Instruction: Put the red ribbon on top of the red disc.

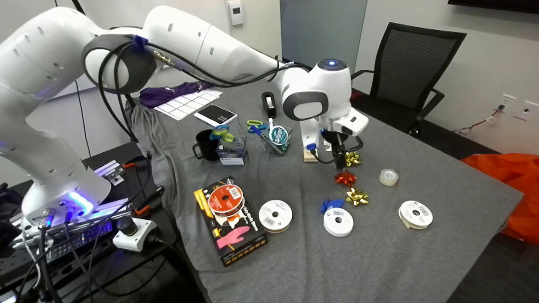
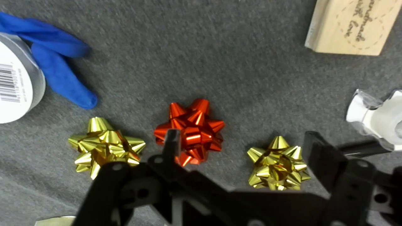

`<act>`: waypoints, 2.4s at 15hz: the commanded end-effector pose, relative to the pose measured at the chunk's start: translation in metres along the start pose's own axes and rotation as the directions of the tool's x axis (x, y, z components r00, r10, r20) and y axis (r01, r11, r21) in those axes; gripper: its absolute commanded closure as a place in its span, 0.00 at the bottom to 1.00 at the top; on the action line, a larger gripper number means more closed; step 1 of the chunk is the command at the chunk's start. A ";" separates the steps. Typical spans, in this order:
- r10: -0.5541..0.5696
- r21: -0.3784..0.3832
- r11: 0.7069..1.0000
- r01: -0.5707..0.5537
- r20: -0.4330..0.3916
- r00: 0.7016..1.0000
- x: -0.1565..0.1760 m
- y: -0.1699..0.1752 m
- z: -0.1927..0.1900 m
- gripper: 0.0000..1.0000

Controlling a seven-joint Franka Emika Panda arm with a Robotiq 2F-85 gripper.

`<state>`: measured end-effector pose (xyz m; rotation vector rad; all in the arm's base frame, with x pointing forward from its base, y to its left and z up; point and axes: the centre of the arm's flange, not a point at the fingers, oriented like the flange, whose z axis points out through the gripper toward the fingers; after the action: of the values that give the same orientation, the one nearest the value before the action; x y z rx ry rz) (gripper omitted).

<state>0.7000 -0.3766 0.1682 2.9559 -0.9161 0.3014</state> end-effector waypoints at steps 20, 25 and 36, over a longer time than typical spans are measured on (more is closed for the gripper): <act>0.090 -0.137 0.986 -0.099 -0.075 0.993 0.020 0.014 0.046 0.99; 0.077 -0.117 0.990 -0.084 -0.070 0.995 0.019 0.020 0.027 1.00; 0.034 -0.011 0.999 -0.034 -0.016 0.999 0.002 0.007 -0.046 1.00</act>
<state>0.7201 -0.3921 0.1966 2.8448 -0.9955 0.3819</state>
